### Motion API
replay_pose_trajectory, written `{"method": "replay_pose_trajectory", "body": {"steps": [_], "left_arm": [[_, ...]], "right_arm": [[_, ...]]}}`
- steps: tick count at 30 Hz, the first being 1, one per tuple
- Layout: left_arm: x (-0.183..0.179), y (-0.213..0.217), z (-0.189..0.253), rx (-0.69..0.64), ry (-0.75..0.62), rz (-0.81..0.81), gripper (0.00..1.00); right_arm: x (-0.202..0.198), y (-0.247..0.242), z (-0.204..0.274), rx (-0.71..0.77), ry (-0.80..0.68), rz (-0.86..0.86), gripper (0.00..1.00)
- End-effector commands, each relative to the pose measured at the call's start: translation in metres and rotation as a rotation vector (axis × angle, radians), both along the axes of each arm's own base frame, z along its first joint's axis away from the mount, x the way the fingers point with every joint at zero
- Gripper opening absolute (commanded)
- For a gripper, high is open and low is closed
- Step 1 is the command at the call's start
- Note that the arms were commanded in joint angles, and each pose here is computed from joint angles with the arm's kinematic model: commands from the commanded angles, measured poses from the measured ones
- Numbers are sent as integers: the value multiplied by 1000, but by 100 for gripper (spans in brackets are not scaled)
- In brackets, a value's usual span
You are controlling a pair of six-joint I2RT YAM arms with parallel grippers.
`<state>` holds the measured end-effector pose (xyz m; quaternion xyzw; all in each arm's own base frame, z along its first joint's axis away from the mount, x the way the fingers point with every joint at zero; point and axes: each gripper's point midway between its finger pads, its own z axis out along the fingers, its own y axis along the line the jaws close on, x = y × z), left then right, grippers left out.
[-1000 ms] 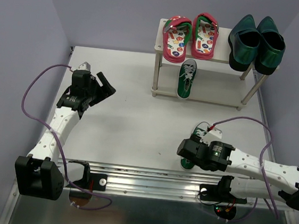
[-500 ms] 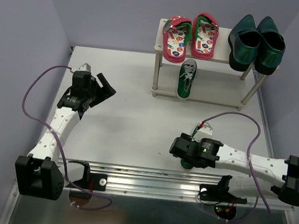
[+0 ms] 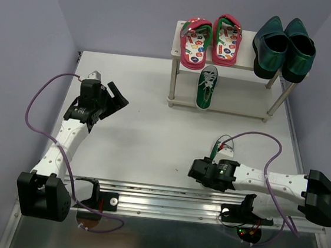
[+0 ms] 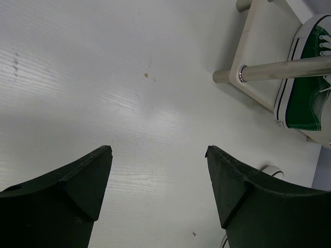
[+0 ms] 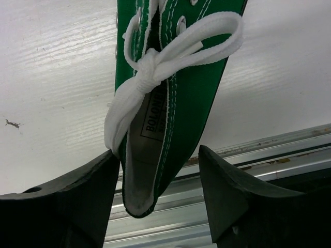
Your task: Place and organize the shoes onto the shoe shelf
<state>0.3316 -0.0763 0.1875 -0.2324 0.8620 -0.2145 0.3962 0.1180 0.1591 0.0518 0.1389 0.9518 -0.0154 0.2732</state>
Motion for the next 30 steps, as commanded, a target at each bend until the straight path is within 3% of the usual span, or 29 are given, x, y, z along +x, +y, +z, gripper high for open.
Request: {"method": "replay_pose_trajectory", "body": {"steps": [1,4,7,8,10,25,30], "left_arm": [[4,-2,6,-10,-34,-11,84],[4,-2,7,-12,-36,-10,84],[3,-3,8,-14,-39,-10,84],[3,-3,8,-15,-40,-10,84],[2,-2,8,-14,-40,-8,84],[5,-5,10,-18,-47,-19,84],[5,-5,12,-23,-52,-20,84]], "right_arm": [[4,8,0,56,-32,-21,62],[5,10,-3,47,-29,-13,49],[7,13,-1,49,-40,-7,29],[9,13,0,49,-51,-7,14],[14,12,7,50,-79,-8,1],[53,-13,124,12,-393,72,1],[68,-17,150,-62,-468,94,1]]}}
